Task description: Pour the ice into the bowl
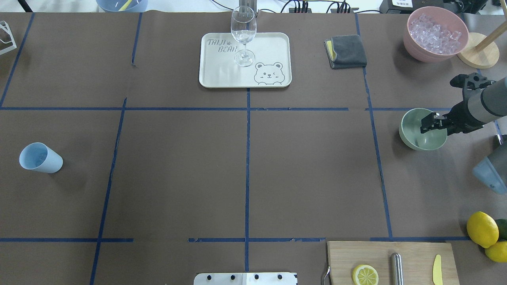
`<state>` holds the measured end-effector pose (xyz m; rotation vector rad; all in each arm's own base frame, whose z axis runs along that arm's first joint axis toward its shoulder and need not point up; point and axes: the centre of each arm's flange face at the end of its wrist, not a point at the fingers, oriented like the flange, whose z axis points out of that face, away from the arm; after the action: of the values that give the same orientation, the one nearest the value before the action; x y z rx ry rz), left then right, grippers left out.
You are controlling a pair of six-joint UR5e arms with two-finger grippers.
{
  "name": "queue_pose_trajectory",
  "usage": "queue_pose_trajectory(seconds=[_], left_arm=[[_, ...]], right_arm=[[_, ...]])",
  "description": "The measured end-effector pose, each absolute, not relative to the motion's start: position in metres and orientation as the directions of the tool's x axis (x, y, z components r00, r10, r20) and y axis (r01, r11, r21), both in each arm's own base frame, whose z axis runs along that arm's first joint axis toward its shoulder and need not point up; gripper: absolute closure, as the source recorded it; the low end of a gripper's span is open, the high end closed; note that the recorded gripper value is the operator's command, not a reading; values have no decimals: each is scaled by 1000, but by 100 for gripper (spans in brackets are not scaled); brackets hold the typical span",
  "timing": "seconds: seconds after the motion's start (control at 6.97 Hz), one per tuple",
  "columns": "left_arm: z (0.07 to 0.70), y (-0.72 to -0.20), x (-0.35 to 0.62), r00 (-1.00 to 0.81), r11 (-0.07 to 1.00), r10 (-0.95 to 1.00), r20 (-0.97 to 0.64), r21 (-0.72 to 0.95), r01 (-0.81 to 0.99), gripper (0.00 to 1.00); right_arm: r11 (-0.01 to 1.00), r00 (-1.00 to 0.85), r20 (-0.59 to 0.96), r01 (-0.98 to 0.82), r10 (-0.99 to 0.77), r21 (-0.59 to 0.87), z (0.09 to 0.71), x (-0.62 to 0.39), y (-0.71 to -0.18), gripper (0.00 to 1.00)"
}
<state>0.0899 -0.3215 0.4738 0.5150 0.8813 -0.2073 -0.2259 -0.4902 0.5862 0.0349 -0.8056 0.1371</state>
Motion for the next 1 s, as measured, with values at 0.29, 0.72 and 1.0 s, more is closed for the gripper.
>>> queue_pose_trajectory(seconds=[0.29,0.72,1.0], left_arm=[[474,-320,100,621,865,25,-783,329,379,0],[478,-300,171,613,864,-59,-788,267,426,1],[484,-287,189,636,863,-51,-770,287,417,1]], right_arm=[[991,685,721,-131,109,-25,589,-222,-484,100],[994,608,789,-100,92,-40,547,-210,-472,100],[991,546,829,-115,119,-66,489,-215,-479,100]])
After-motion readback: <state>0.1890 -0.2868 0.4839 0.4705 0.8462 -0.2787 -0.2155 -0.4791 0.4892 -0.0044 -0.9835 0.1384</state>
